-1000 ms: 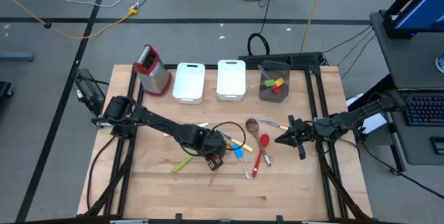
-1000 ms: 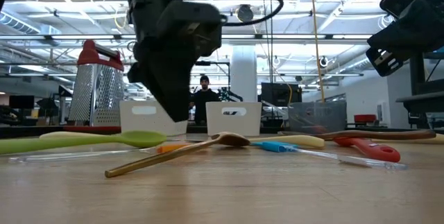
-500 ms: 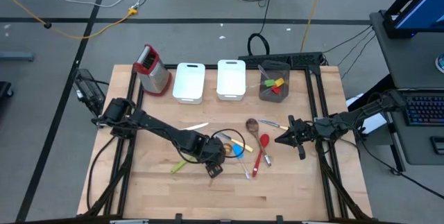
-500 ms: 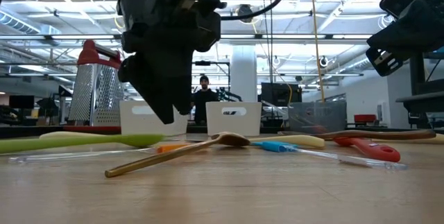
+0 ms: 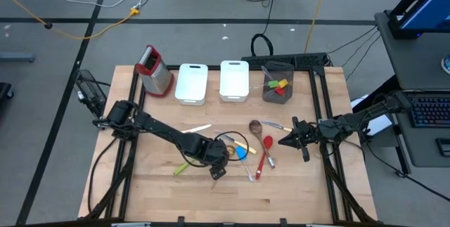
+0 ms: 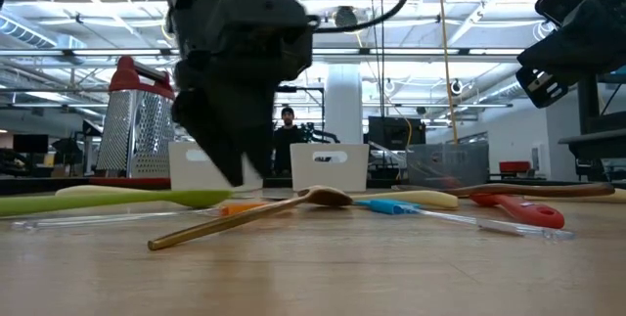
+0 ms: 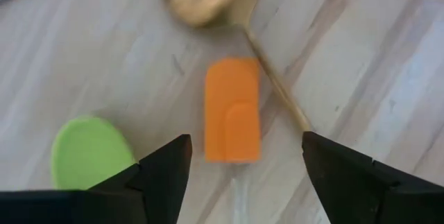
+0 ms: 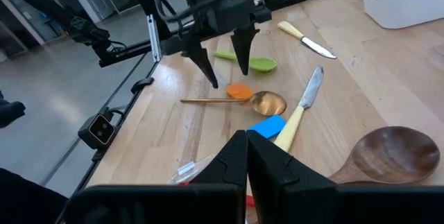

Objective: Pick & Place Kitchen Items
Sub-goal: Put the orange spatula into the black bin

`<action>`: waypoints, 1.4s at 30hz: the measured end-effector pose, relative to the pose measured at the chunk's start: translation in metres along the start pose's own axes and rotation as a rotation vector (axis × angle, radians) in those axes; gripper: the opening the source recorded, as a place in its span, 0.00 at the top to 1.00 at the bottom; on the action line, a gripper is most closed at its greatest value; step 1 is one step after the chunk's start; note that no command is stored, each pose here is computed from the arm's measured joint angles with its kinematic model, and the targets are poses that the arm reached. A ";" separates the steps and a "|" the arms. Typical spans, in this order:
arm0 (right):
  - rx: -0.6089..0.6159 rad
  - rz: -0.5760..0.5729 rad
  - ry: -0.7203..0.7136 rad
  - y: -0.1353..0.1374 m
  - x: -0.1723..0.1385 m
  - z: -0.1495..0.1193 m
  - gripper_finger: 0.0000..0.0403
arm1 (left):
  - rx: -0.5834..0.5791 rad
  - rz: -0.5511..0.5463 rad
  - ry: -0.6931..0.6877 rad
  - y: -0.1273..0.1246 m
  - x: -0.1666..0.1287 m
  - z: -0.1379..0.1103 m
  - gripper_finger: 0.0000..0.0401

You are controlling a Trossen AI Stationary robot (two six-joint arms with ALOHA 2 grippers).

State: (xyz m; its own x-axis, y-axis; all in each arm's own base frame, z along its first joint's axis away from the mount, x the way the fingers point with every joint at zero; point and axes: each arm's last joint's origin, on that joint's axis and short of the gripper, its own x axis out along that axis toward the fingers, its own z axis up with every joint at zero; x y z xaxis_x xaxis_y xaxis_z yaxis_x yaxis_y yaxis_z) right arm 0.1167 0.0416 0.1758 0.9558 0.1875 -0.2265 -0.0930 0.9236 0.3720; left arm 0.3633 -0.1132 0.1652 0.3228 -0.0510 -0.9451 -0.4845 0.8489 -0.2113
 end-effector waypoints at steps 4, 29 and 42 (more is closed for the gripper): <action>0.002 0.004 -0.008 0.000 0.000 0.001 1.00 | 0.004 -0.002 0.019 -0.001 0.009 -0.001 0.32; 0.027 0.008 -0.015 0.001 0.000 0.001 1.00 | 0.051 0.111 0.081 0.008 0.044 -0.006 0.55; 0.023 0.007 -0.015 0.001 0.000 0.001 1.00 | 0.076 0.127 0.053 0.008 0.045 -0.006 0.55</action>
State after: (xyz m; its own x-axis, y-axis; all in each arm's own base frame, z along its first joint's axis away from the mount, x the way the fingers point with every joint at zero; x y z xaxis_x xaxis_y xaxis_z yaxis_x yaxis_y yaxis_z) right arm 0.1173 0.0418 0.1773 0.9592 0.1889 -0.2102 -0.0935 0.9141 0.3946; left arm 0.3688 -0.1116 0.1195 0.2189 0.0330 -0.9752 -0.4549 0.8876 -0.0720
